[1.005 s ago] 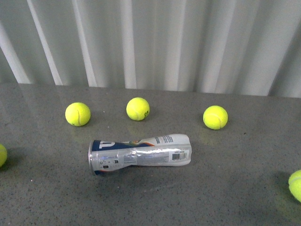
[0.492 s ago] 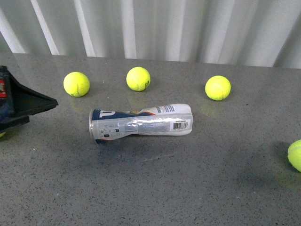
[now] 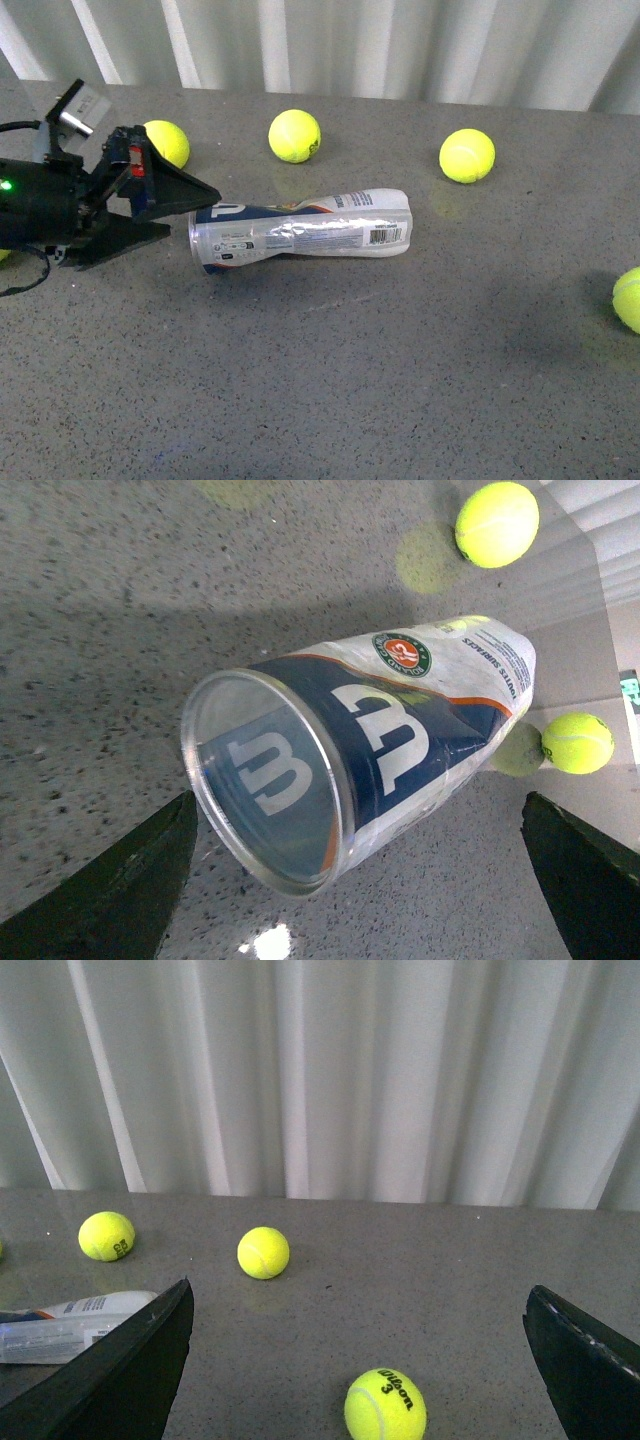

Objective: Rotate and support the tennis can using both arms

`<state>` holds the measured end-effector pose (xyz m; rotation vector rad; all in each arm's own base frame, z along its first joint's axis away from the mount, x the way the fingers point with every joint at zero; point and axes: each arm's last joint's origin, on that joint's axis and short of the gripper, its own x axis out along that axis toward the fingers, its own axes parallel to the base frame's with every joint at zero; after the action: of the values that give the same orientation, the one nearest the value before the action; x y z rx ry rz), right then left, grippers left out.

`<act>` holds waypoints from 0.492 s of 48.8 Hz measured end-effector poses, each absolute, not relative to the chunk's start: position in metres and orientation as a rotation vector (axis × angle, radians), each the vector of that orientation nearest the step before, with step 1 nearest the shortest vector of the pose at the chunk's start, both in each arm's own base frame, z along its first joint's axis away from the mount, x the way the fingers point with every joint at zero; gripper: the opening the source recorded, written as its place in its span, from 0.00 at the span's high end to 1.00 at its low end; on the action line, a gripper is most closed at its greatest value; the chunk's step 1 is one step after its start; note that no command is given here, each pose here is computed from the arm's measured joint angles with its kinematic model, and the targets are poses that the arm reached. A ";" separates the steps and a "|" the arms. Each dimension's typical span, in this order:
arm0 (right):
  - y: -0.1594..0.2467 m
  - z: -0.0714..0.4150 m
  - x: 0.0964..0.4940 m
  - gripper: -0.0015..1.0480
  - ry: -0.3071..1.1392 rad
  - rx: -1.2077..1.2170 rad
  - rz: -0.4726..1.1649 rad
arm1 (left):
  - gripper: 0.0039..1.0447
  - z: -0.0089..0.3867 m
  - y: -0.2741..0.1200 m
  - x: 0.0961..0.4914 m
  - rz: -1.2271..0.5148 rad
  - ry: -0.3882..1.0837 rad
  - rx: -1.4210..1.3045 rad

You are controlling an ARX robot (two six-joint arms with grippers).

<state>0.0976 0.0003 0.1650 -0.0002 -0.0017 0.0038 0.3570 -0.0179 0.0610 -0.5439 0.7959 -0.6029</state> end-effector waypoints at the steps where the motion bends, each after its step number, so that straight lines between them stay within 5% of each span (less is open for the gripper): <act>1: 0.000 0.165 0.098 0.07 -0.002 0.000 0.004 | 0.06 0.060 -0.019 0.357 -0.606 0.797 -0.544; 19: 0.000 0.165 0.098 0.07 -0.002 0.000 0.003 | 0.06 0.043 -0.057 0.361 -0.674 0.849 -0.606; 24: 0.000 0.165 0.098 0.07 -0.002 0.000 0.003 | 0.19 0.041 -0.064 0.362 -0.671 0.867 -0.626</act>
<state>0.0976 0.0003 0.1650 -0.0002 -0.0017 0.0034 0.3615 -0.0640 0.0410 -0.6259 0.8669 -0.6707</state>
